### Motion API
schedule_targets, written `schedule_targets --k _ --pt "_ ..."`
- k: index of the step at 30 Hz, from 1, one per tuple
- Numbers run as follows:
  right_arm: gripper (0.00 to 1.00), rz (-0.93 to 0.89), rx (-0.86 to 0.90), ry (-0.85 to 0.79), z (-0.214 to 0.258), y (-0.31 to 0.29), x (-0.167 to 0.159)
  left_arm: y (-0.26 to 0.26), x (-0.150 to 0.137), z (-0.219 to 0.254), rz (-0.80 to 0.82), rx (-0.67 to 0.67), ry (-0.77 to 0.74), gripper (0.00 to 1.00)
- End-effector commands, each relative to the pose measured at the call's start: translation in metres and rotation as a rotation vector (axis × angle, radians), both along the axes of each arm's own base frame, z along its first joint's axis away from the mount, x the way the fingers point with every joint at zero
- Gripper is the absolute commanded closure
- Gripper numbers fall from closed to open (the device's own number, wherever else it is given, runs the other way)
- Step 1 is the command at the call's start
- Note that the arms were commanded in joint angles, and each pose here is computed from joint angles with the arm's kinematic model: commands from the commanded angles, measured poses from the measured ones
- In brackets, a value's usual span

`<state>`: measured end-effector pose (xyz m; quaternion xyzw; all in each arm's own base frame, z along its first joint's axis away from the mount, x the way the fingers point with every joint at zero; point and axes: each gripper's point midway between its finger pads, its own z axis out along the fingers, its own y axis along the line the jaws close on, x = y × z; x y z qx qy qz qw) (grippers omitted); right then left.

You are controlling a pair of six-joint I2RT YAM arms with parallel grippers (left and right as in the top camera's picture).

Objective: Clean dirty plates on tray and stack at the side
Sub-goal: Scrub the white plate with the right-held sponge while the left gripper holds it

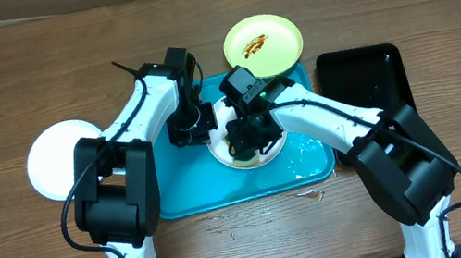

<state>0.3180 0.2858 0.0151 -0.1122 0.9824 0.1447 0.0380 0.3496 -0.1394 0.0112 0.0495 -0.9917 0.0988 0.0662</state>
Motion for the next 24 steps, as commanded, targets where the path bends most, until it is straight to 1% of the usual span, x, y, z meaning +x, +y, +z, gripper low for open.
schedule_targets --k 1,5,13,17,21,24 --pt "0.96 -0.078 -0.194 -0.078 -0.022 -0.036 0.02 0.001 0.001 -0.002 0.002 0.033 0.005 0.96" --pt "0.96 -0.15 -0.252 -0.101 -0.022 -0.055 0.029 0.006 -0.002 -0.006 0.0 0.058 0.012 0.96" --pt "0.96 -0.195 -0.244 -0.117 -0.018 -0.066 0.044 0.014 -0.014 -0.015 -0.003 0.092 0.041 0.96" --pt "0.96 -0.2 -0.229 -0.141 -0.01 -0.067 0.056 0.014 -0.014 -0.015 -0.003 0.093 0.042 0.96" --pt "0.96 -0.074 -0.205 -0.187 -0.001 -0.059 0.066 0.013 -0.013 -0.015 -0.003 0.088 0.04 0.96" --pt "0.96 0.102 -0.147 -0.158 0.004 -0.045 0.056 0.013 -0.014 -0.015 -0.003 0.089 0.041 0.96"
